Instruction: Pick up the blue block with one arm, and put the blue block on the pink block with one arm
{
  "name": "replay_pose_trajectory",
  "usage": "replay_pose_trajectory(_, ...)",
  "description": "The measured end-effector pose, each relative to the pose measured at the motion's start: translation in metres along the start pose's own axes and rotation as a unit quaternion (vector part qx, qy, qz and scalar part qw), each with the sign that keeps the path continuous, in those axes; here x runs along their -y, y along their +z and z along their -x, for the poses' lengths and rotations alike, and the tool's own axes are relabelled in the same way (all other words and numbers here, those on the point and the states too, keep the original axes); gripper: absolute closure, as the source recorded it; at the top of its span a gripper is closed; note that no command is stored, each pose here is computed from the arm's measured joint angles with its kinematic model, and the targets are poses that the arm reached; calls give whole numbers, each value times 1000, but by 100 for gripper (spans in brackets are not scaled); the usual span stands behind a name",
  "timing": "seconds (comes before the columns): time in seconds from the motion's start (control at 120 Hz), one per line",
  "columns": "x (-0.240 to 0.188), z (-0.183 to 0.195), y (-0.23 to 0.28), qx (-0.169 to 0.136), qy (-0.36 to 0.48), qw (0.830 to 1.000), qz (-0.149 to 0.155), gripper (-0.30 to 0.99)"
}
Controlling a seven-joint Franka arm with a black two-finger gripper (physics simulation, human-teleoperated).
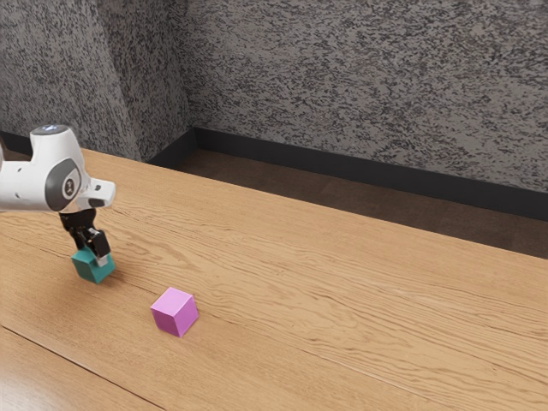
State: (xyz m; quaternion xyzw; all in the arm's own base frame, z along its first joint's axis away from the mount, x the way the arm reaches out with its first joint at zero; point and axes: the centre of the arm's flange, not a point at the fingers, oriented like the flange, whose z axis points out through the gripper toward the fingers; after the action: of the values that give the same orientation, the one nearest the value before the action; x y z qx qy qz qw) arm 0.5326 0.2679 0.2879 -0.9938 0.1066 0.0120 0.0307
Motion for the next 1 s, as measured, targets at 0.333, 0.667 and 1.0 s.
replay_pose_trajectory(0.333, 4, 4, 8, 1, -3, 1000, 5, 0)
replay_pose_trajectory(0.667, 5, -2, 19, 2, -2, 1000, 12, 0)
replay_pose_trajectory(1.0, 6, -4, 27, 1, -6, 1000, 21, 0)
